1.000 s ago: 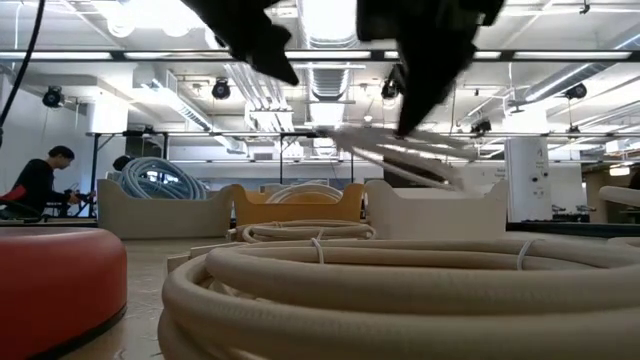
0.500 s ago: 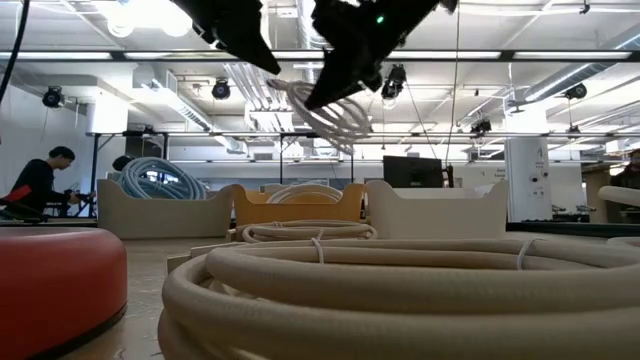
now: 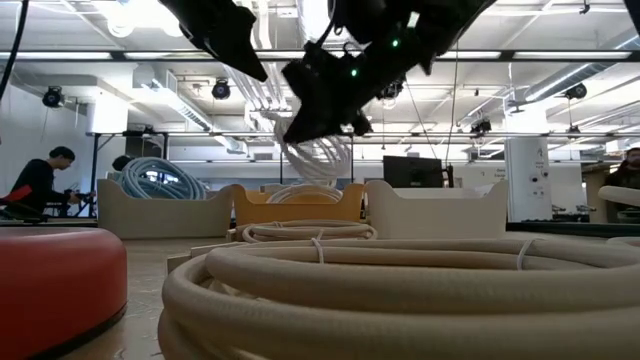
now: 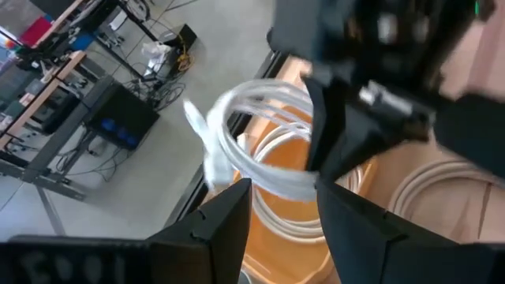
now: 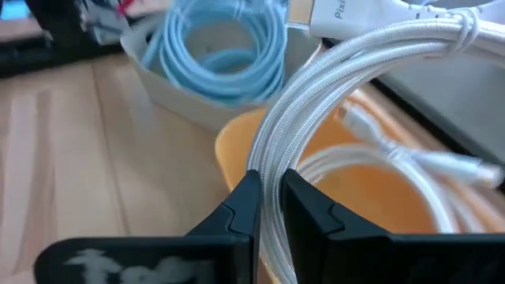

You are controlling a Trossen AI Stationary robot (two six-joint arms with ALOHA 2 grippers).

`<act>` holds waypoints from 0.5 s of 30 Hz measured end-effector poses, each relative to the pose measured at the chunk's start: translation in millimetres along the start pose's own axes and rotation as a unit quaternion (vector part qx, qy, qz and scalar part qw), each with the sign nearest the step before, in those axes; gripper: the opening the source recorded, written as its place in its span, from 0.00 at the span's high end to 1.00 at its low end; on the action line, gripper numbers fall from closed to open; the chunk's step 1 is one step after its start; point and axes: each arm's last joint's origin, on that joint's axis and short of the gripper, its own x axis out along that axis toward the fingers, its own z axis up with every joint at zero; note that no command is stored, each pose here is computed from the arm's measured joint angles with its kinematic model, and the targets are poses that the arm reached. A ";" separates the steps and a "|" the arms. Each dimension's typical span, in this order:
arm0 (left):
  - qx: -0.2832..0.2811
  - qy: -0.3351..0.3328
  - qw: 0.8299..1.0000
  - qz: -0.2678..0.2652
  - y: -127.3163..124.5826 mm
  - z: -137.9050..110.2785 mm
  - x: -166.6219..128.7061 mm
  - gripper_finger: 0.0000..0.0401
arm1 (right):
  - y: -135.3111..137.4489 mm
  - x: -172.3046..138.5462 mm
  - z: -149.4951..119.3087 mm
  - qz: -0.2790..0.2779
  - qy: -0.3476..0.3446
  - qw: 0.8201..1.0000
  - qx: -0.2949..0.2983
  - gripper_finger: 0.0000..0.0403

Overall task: Sort HDMI cables
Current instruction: Put the white HDMI cable into the orange bin

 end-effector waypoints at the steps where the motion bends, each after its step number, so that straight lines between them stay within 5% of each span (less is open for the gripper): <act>1: -0.001 0.000 1.000 0.000 0.0 0.0 0.1 0.56 | 0.8 4.0 -3.7 -0.002 0.007 1.000 0.001 0.91; 7: -0.001 0.001 1.000 0.000 0.2 -0.2 0.0 0.56 | -0.5 25.8 -13.1 -0.015 0.022 0.999 0.029 0.90; 15: -0.001 0.002 1.000 -0.001 0.2 -0.5 0.0 0.56 | 4.9 59.4 -25.8 -0.021 0.044 0.999 -0.012 0.90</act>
